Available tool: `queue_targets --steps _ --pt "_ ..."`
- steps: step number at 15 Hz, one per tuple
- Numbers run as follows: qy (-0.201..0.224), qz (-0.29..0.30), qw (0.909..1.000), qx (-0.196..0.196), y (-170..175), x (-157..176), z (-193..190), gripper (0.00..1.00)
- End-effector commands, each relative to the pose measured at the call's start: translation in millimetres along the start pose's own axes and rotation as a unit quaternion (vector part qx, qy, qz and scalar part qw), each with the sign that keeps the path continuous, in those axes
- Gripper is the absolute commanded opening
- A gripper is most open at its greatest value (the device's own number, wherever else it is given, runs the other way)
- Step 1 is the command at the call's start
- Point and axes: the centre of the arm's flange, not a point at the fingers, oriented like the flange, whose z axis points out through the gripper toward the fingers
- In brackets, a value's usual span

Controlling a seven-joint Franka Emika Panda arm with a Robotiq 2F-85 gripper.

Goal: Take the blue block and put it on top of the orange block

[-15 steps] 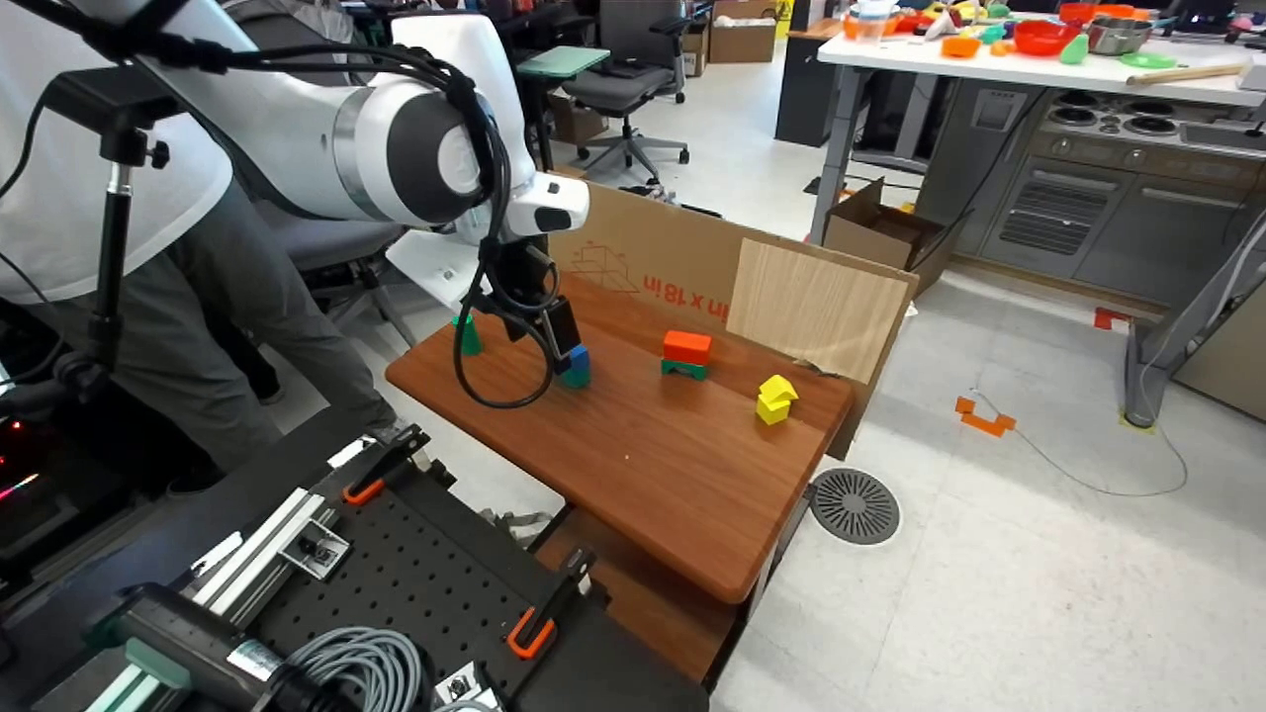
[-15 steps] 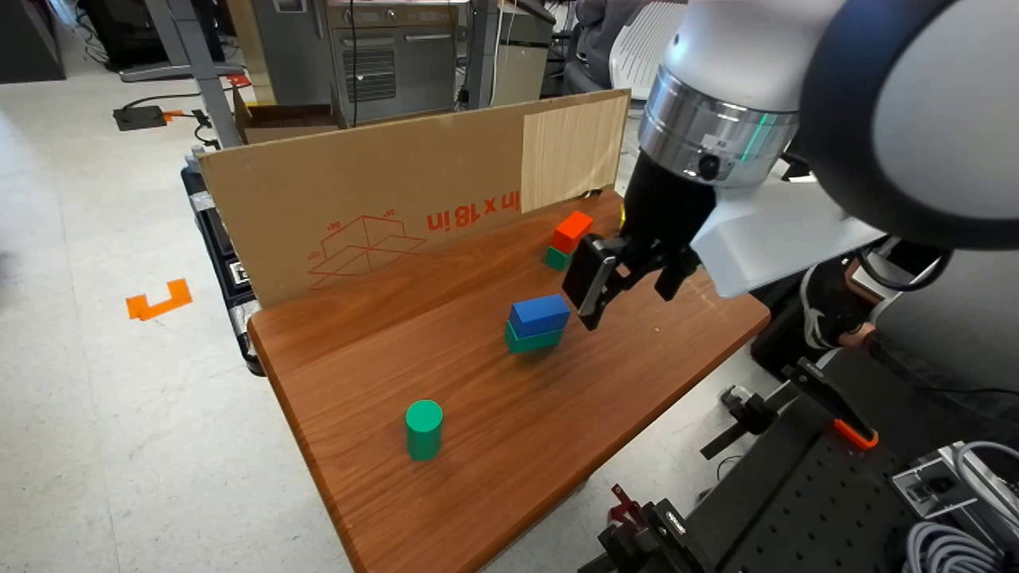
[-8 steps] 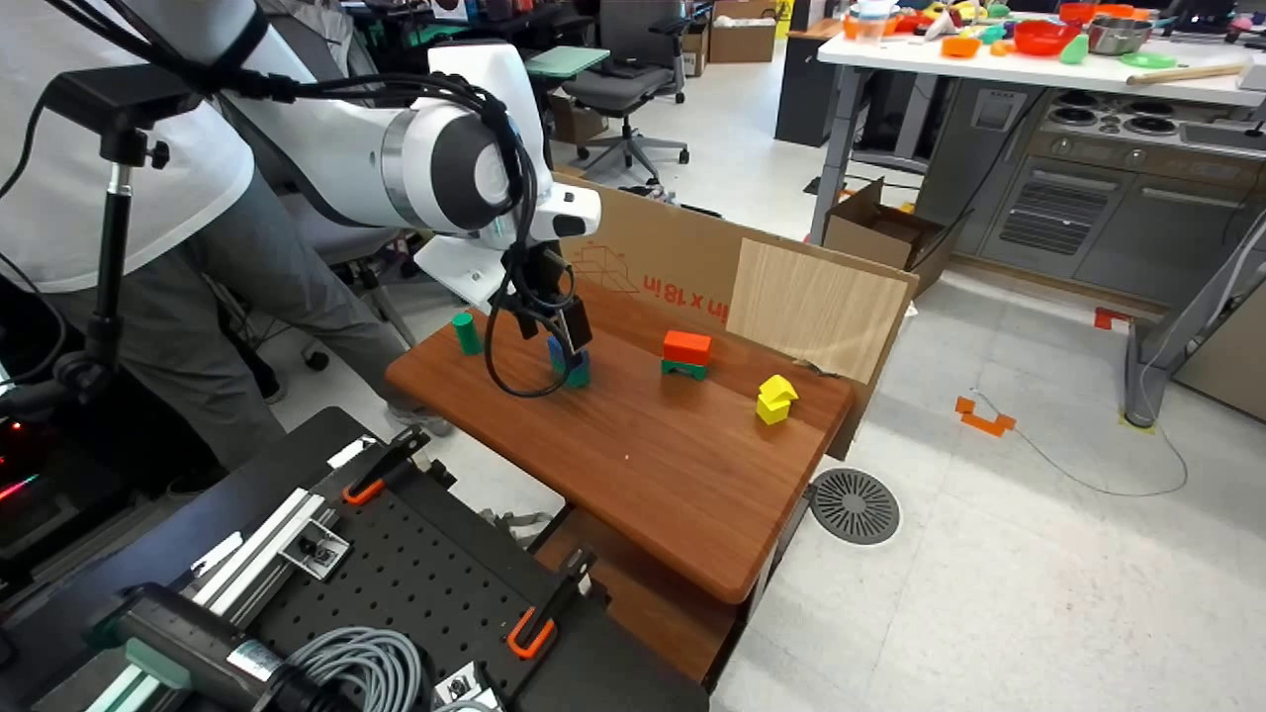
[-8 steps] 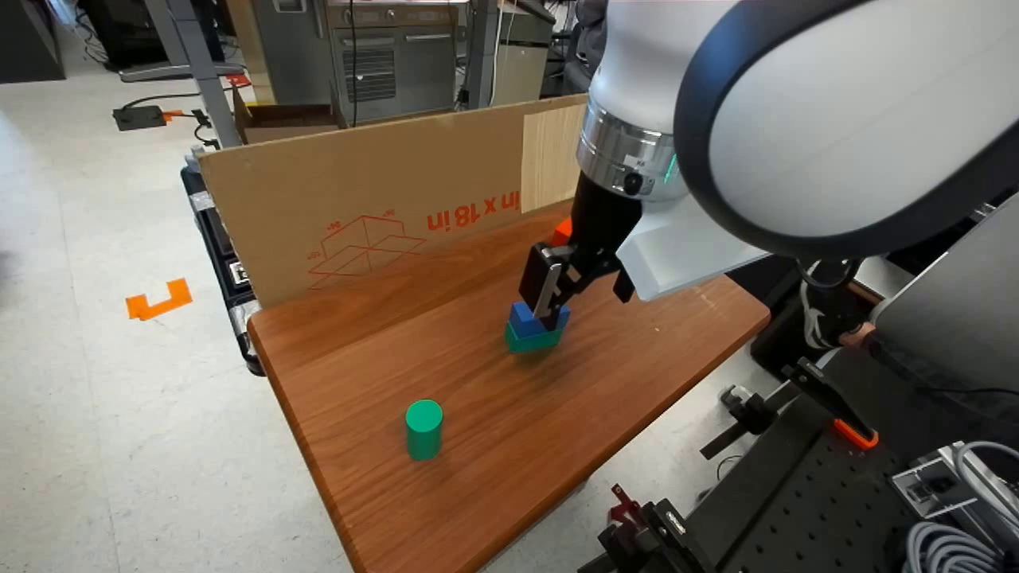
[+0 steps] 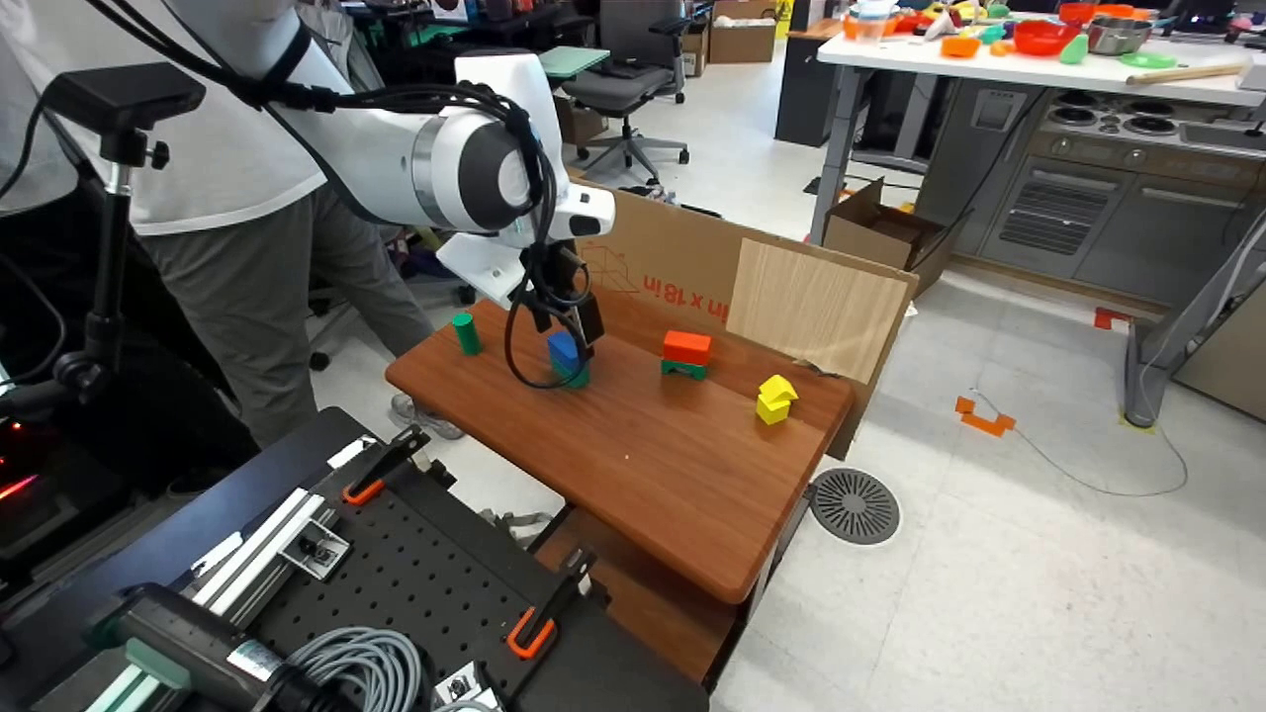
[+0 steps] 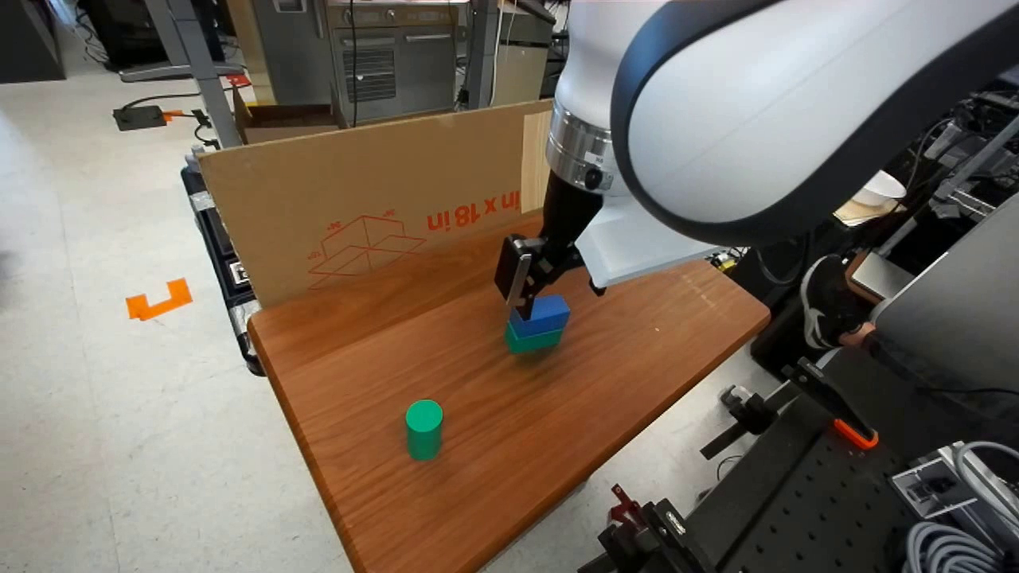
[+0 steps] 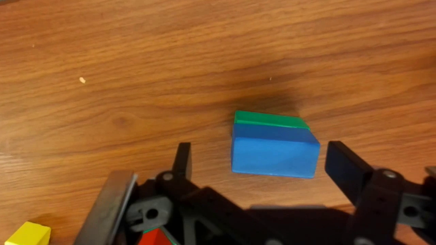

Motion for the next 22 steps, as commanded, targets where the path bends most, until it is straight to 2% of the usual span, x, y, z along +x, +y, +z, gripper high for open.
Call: queue_targets --steps 1,7,21,22 --pt "-0.012 0.005 0.9999 -0.003 -10 14 6 1.0" --pt "-0.019 0.007 0.9998 -0.003 -18 18 10 1.0" --pt "-0.037 0.007 0.9987 -0.033 -28 29 37 1.0" --pt "-0.037 0.007 0.9987 -0.033 -30 28 38 0.84"
